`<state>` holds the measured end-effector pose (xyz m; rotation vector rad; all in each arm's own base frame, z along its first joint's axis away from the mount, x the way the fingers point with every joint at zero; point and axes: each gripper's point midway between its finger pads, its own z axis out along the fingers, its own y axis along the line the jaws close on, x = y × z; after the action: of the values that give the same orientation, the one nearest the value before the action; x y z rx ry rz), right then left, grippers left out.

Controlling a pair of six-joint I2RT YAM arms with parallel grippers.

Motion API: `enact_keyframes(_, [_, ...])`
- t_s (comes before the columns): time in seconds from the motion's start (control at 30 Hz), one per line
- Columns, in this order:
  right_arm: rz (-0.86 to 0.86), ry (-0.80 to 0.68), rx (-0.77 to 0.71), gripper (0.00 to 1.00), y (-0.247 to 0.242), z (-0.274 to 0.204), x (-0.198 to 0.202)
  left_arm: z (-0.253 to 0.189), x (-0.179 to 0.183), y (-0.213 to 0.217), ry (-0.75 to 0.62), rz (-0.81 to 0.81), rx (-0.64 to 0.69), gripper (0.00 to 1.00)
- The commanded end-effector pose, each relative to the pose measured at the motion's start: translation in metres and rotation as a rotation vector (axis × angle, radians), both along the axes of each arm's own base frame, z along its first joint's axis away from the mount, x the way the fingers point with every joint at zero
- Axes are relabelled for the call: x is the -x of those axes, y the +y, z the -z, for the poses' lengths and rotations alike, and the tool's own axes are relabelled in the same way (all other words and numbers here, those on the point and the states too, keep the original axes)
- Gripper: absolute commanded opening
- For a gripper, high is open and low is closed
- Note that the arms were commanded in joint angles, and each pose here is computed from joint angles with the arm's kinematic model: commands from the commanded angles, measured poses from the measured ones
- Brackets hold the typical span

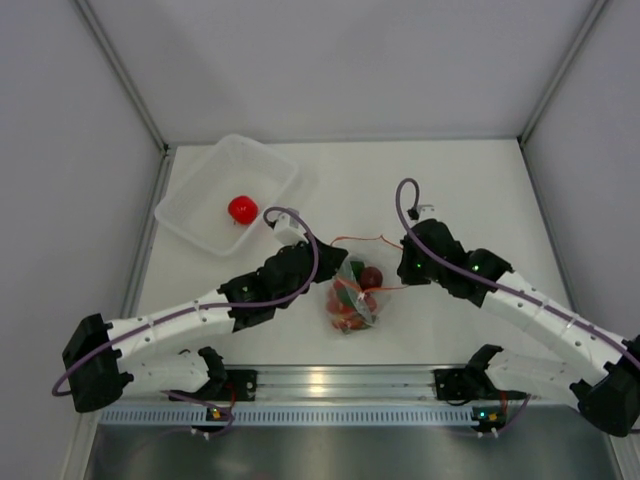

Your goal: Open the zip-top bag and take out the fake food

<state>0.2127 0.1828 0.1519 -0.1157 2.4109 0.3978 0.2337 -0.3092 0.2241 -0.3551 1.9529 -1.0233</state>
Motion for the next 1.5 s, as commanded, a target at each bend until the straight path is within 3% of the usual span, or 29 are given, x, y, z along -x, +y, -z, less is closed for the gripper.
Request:
enact_keyframes(0.0, [0.042,-0.127,0.066,0.00,-0.017,-0.047,-0.015,-0.042,-0.006,-0.007,-0.089,-0.001,0.067,0.00])
enact_keyframes(0.3, [0.176,-0.217,0.531,0.00,-0.097,-0.130,-0.031,-0.062,-0.018,0.008,-0.152,-0.052,-0.012,0.00])
enact_keyframes(0.5, [0.127,-0.143,0.719,0.00,-0.095,-0.108,-0.039,-0.023,-0.017,0.018,-0.093,-0.070,-0.049,0.00])
enact_keyframes(0.67, [0.056,-0.157,0.762,0.00,-0.059,-0.087,-0.035,0.025,-0.013,0.025,-0.020,-0.082,-0.111,0.00])
enact_keyframes(0.9, [-0.002,-0.180,0.729,0.00,-0.018,-0.083,-0.032,0.019,-0.007,0.046,-0.056,-0.107,-0.115,0.00])
enact_keyframes(0.97, [-0.034,-0.189,0.683,0.00,-0.002,-0.084,-0.028,0.005,-0.006,0.049,-0.091,-0.092,-0.127,0.18])
enact_keyframes(1.0, [-0.033,-0.197,0.666,0.00,0.004,-0.086,-0.029,-0.002,-0.006,0.050,-0.092,-0.088,-0.137,0.43])
enact_keyframes(1.1, [-0.031,-0.205,0.644,0.00,0.015,-0.087,-0.028,-0.014,-0.002,0.048,-0.093,-0.051,-0.167,0.98])
enact_keyframes(1.2, [-0.036,-0.217,0.633,0.00,0.024,-0.086,-0.027,-0.034,0.000,0.045,-0.114,-0.018,-0.189,0.98])
enact_keyframes(1.3, [-0.010,-0.236,0.609,0.00,0.027,-0.091,-0.027,-0.058,0.006,0.049,-0.127,-0.019,-0.115,0.98])
enact_keyframes(1.37, [-0.004,-0.251,0.554,0.00,0.036,-0.093,-0.027,-0.076,0.014,0.054,-0.130,-0.028,0.003,0.98])
enact_keyframes(1.47, [-0.006,-0.271,0.431,0.00,0.052,-0.095,-0.025,-0.096,0.023,0.055,-0.141,-0.010,0.142,0.78])
